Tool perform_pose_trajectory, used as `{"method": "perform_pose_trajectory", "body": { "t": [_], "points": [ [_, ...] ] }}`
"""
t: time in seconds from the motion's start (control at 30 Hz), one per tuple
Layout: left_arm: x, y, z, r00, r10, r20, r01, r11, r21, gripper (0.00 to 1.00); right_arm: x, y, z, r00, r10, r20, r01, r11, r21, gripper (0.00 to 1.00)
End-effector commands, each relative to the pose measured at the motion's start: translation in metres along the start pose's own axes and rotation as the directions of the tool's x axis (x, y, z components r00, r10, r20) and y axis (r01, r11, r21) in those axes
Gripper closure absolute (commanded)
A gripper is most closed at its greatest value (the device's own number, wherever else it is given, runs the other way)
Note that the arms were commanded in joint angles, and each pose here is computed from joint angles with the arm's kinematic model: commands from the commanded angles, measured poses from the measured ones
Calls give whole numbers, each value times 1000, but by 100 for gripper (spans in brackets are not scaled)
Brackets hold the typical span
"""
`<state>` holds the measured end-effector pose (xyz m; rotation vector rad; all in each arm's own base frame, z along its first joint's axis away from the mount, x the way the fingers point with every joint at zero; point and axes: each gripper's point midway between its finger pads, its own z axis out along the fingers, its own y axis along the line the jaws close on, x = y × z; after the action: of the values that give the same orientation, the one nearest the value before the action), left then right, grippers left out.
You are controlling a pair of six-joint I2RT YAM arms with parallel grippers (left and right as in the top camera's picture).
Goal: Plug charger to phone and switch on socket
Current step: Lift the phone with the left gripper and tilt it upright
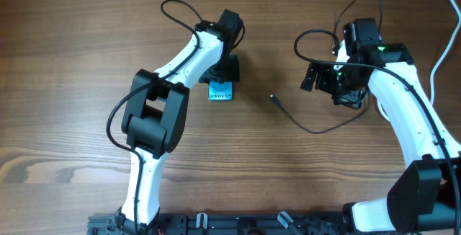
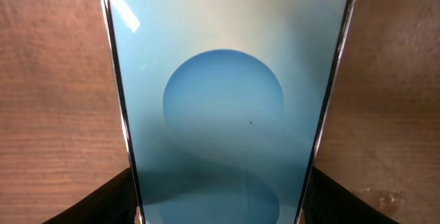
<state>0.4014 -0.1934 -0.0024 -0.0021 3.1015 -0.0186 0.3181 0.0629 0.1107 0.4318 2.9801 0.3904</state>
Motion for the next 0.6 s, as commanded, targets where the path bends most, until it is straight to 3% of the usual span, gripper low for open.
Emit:
{"method": "perform_pose_trajectory", "body": {
  "t": [0.0,0.2,0.4,0.5,0.57],
  "points": [
    [18,1,13,994,-40,-101,44,998,34,34,0,2,3,1000,13,-13,-13,1000,-6,0],
    [18,-1,-15,978,-116,-176,151,967,203,36,1,2,3,1000,14,-15,-14,1000,-5,0],
    [20,-8,-36,931,-157,-330,293,859,420,37,3,7,3,1000,14,-28,-15,999,-37,1],
    [12,-12,-59,898,-157,-411,386,730,564,37,3,7,3,999,14,-29,-15,999,-37,1],
    [3,-12,-83,872,-141,-468,454,588,669,37,7,16,2,999,12,-49,-16,996,-87,1]
  ]
}}
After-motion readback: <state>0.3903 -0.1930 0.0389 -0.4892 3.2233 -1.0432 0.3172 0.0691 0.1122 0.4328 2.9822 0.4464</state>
